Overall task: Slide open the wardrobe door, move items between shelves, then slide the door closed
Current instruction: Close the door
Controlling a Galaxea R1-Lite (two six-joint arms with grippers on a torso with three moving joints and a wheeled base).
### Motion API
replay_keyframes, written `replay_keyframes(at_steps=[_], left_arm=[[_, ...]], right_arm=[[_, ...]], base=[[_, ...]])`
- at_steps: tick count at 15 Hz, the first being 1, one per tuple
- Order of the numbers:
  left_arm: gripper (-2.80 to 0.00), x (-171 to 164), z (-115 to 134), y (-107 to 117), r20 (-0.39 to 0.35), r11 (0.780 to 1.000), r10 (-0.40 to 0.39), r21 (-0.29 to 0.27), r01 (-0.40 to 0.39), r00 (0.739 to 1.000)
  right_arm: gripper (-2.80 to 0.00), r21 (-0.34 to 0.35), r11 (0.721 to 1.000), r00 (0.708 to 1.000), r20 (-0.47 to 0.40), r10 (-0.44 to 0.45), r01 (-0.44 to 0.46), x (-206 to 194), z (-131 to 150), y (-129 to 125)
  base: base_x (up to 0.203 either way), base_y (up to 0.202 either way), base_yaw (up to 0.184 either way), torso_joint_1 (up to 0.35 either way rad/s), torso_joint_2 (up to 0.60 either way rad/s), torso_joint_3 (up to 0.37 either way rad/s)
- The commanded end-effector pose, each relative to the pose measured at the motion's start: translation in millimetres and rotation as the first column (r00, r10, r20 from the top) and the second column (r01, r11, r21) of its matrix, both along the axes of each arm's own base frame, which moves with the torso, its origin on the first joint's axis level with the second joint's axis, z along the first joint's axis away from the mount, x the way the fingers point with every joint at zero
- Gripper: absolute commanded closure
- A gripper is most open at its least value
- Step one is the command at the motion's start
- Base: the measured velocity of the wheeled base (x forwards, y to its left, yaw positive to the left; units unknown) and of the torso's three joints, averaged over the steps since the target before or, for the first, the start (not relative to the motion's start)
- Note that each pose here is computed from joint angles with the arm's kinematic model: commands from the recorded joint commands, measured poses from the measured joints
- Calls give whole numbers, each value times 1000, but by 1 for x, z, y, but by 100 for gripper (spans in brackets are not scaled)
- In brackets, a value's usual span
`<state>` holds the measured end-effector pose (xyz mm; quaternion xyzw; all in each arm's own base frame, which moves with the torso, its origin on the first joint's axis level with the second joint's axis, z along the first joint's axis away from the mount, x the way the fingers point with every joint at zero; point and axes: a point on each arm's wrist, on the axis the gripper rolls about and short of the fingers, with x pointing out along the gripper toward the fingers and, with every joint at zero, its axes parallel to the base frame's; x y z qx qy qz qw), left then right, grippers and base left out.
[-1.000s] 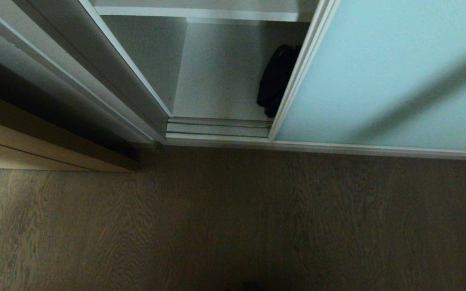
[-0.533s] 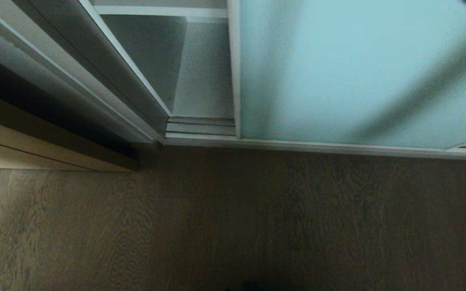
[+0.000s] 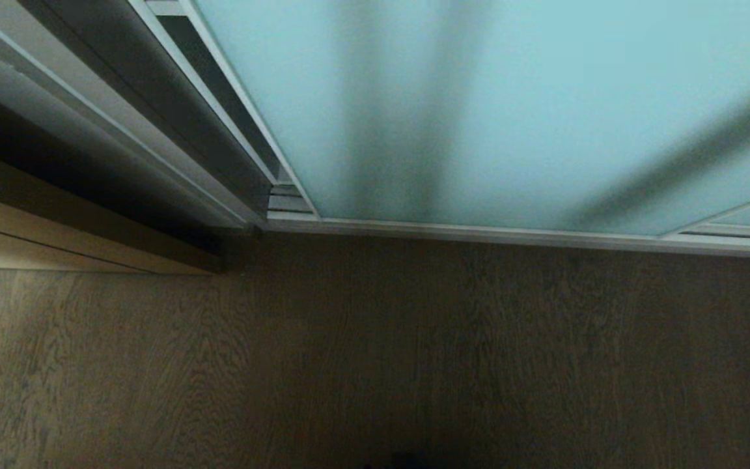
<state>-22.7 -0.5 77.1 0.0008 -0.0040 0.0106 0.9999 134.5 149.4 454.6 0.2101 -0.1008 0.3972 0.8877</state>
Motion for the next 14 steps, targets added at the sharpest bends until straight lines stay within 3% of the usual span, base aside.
replay_keyframes(at_steps=[1,3,6,8,11,12,14], left_arm=[[0,0,0,0,1,1000,0,0,0,1000],[0,0,0,0,1,1000,0,0,0,1000],[0,0,0,0,0,1000,0,0,0,1000],[0,0,0,0,1,1000,0,0,0,1000],[0,0,0,0,0,1000,0,0,0,1000],[0,0,0,0,1,1000,0,0,0,1000],[0,0,0,0,1,1000,0,0,0,1000]], right_arm=[[0,103,990,990,98,-104,94,-55,16,-79],[0,158,948,941,156,-300,276,-93,16,-126],[0,197,844,816,221,-534,499,-165,3,-159],[0,202,758,712,262,-652,620,-206,-14,-161],[0,204,577,527,253,-811,791,-229,-37,-146],[0,177,532,491,229,-840,828,-233,-53,-141],[0,54,505,490,173,-855,862,-235,-93,-138]], base=[[0,0,0,0,0,0],[0,0,0,0,0,0],[0,0,0,0,0,0],[0,0,0,0,0,0],[0,0,0,0,0,0],[0,0,0,0,0,0],[0,0,0,0,0,0]])
